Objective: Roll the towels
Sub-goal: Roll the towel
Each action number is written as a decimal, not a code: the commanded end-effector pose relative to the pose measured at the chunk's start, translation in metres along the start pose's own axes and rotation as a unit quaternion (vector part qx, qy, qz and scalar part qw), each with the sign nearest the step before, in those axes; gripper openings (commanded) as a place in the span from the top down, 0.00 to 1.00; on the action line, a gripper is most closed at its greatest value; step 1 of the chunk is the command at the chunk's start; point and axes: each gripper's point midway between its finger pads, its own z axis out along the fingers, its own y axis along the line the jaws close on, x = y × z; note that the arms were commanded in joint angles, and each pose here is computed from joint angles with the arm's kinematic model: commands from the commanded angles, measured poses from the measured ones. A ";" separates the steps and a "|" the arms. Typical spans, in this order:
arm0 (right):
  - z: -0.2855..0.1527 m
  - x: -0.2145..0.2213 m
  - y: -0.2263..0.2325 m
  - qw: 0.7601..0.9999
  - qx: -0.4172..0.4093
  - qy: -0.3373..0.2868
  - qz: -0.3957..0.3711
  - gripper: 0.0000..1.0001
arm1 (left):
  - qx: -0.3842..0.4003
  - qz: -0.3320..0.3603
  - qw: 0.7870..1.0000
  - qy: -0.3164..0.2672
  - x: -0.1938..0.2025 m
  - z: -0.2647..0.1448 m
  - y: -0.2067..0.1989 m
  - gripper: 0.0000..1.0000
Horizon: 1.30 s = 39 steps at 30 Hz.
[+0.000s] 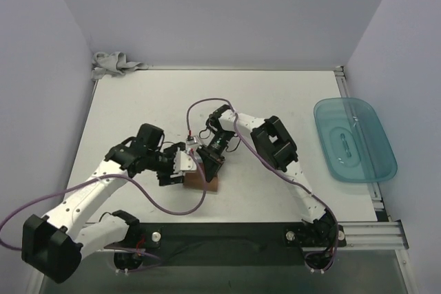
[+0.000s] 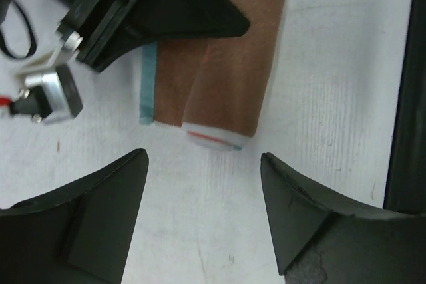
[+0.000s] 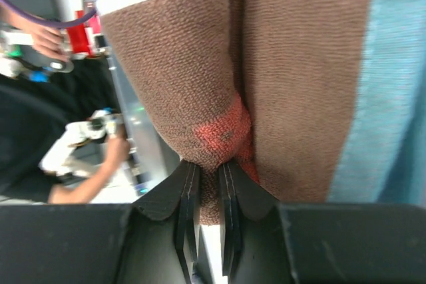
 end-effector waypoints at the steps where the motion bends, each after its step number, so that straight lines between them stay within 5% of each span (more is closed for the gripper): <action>1: 0.011 0.046 -0.040 0.993 0.051 0.095 0.057 1.00 | -0.011 0.069 0.997 0.034 -0.005 0.025 0.005 0.20; 12: 0.004 0.041 -0.043 0.991 0.045 0.093 0.081 0.98 | 0.038 0.114 0.988 0.094 -0.017 0.094 -0.021 0.18; 18: -0.001 0.036 -0.045 0.992 0.047 0.081 0.091 0.96 | 0.073 0.075 0.984 0.147 0.011 0.117 -0.041 0.44; 24: -0.020 0.028 -0.043 0.992 0.067 0.054 0.095 0.80 | 0.124 0.029 0.973 0.194 0.043 0.115 -0.069 0.84; 27: -0.037 0.018 -0.042 0.990 0.088 0.019 0.111 0.70 | 0.147 -0.002 0.968 0.201 0.053 0.111 -0.081 0.95; 31: -0.063 0.010 -0.040 0.985 0.111 -0.031 0.129 0.58 | 0.182 -0.054 0.960 0.205 0.062 0.103 -0.090 1.00; 39: -0.126 0.006 -0.007 0.966 0.179 -0.163 0.094 0.56 | 0.268 -0.158 0.931 0.188 0.069 0.102 -0.082 1.00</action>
